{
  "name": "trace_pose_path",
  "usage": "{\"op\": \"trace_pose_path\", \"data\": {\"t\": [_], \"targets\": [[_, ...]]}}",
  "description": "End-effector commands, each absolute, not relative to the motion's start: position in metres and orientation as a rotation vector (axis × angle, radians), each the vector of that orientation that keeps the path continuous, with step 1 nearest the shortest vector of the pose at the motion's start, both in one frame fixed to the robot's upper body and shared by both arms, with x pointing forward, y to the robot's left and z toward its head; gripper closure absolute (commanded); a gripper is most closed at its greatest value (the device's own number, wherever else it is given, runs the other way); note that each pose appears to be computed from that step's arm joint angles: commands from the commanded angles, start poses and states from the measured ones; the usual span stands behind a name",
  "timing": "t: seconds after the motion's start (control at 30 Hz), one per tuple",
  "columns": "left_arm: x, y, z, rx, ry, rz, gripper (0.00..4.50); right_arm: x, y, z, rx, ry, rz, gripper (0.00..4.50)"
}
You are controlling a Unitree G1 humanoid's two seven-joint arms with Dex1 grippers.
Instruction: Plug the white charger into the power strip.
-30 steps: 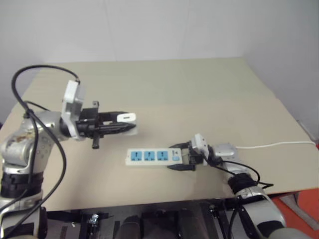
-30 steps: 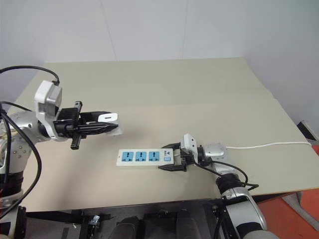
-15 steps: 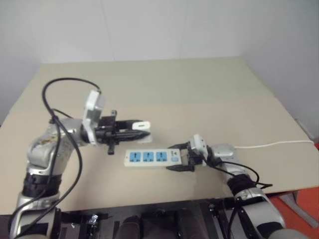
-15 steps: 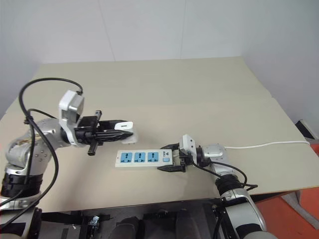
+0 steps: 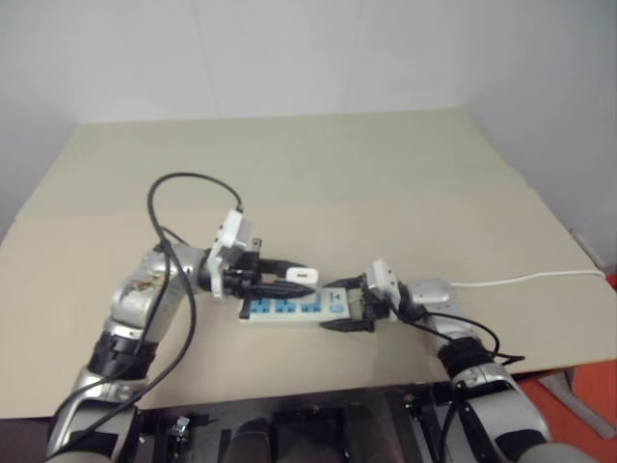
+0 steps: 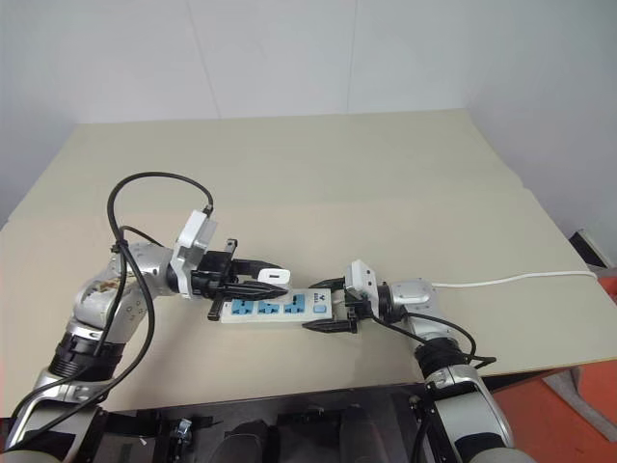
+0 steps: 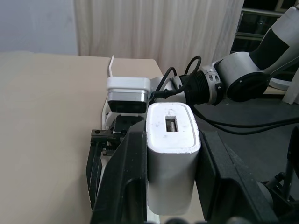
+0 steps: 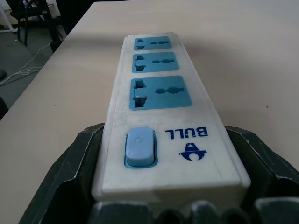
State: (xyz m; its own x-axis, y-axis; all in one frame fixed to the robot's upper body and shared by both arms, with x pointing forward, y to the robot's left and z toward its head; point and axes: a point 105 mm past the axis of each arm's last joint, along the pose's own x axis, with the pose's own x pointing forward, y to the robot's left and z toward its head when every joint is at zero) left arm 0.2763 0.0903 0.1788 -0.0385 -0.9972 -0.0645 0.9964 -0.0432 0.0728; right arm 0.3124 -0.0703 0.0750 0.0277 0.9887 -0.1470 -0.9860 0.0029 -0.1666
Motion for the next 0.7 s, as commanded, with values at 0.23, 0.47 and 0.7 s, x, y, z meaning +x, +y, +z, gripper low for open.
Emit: {"op": "trace_pose_path", "data": {"t": [0.23, 0.47, 0.7], "targets": [[0.28, 0.087, 0.17, 0.148, -0.032, -1.6, 3.49, 0.303, -0.063, 0.059, -0.207, 0.051, 1.579, 1.08], [0.28, 0.085, 0.168, 0.146, -0.027, -1.611, 3.49, 0.301, -0.064, 0.06, -0.206, 0.054, 1.591, 1.08], [0.28, 0.084, 0.16, 0.182, -0.016, -1.615, 3.49, 0.301, -0.063, 0.062, -0.204, 0.051, 1.596, 1.08]]}}
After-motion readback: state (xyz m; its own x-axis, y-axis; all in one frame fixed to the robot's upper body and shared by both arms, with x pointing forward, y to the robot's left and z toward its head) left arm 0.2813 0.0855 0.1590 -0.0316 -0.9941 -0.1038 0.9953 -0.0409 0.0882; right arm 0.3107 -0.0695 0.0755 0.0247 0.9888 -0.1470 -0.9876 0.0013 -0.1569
